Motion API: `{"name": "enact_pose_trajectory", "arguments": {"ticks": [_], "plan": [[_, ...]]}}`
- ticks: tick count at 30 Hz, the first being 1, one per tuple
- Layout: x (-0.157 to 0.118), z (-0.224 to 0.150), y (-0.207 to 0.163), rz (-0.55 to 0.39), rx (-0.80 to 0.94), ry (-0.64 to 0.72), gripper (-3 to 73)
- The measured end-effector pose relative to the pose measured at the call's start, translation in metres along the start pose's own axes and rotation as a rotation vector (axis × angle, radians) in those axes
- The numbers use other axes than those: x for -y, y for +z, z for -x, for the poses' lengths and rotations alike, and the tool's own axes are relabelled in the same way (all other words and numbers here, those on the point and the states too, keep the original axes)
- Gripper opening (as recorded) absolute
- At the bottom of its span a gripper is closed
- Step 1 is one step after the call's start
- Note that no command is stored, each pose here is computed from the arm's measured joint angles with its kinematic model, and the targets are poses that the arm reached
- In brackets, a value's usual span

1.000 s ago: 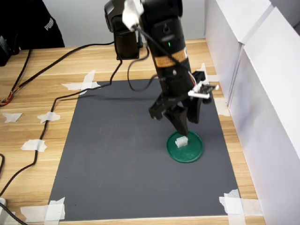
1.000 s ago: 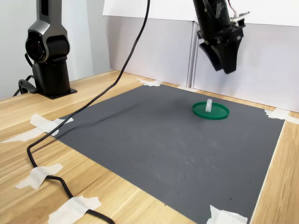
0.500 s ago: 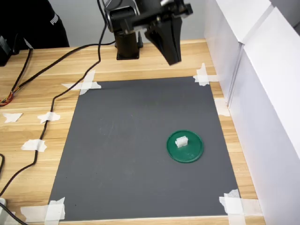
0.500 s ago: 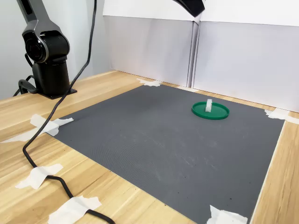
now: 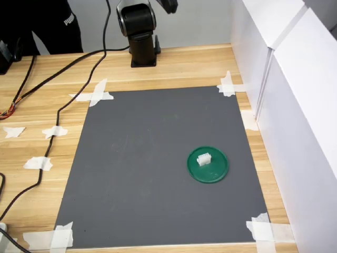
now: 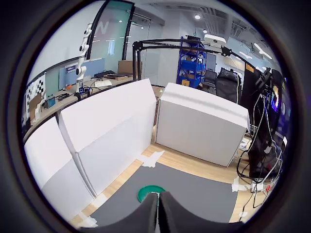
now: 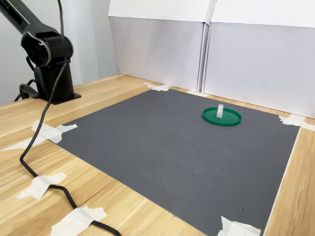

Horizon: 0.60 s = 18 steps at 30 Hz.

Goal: Grasp a white terminal and put it on the green lid.

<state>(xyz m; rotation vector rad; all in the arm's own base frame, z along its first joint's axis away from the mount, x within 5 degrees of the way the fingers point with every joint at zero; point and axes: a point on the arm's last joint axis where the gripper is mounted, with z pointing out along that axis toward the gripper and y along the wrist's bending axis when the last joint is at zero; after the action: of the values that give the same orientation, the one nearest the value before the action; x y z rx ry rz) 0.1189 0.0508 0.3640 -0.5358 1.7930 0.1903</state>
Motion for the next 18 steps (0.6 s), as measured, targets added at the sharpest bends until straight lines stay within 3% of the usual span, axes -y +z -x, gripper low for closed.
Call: {"name": "enact_pose_trajectory", "arguments": {"ticks": [7, 14, 18], "plan": [[-0.007, -0.032, -0.029, -0.02, 0.04, -0.013, -1.6], [-0.004, -0.068, -0.049, -0.176, 0.05, 0.011, -1.6], [-0.009, -0.088, -0.058, -0.211, 0.085, 0.011, -1.6]]}}
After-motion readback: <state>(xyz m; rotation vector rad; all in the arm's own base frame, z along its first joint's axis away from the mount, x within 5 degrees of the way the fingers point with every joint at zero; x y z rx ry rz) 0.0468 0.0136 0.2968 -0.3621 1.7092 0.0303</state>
